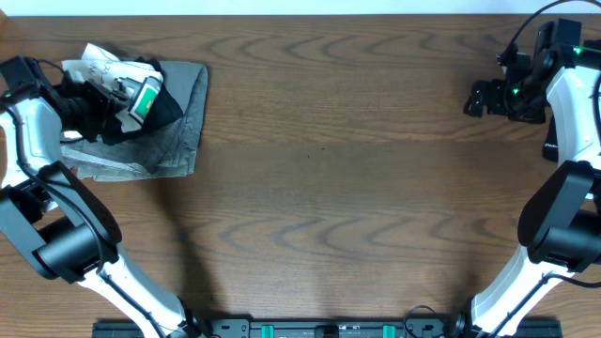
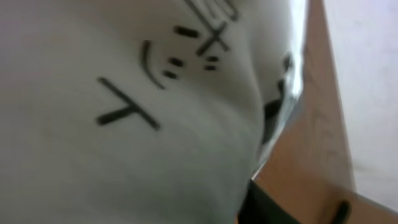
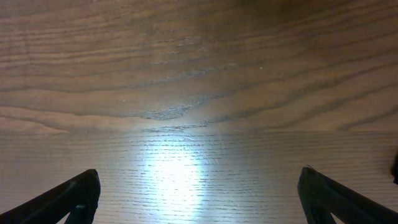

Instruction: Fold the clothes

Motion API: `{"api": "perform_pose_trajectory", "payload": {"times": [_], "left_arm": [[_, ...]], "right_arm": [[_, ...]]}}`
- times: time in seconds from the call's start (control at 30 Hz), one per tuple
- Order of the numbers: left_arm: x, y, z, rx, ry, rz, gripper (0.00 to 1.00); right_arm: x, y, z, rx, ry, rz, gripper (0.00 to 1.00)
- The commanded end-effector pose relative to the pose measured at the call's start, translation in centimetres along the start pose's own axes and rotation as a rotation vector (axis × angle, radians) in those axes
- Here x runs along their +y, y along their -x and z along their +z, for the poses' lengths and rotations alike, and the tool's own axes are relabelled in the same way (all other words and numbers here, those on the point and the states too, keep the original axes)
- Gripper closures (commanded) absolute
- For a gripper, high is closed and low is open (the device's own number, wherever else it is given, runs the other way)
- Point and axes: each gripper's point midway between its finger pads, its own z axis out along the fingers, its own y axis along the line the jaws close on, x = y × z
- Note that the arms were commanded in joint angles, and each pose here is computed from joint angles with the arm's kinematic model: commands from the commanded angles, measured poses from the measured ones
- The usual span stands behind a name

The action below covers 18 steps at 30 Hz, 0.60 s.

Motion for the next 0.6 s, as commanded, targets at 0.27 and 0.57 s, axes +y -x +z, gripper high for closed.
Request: {"api": "perform_pose_trajectory", "payload": {"times": [0.27, 0.57], "left_arm": [[-4.5, 1.9, -7.3, -0.204, 0.009, 0.197, 0.36], [-4.3, 1.7, -12.6, -0.346, 0.169, 0.202, 0.33]], "right_arm": [[-0.2, 0.1, -0.2, -0.006, -0.001, 0.018, 0.01], [-0.2, 0.1, -0.2, -0.006, -0.001, 0.018, 0.01]]}}
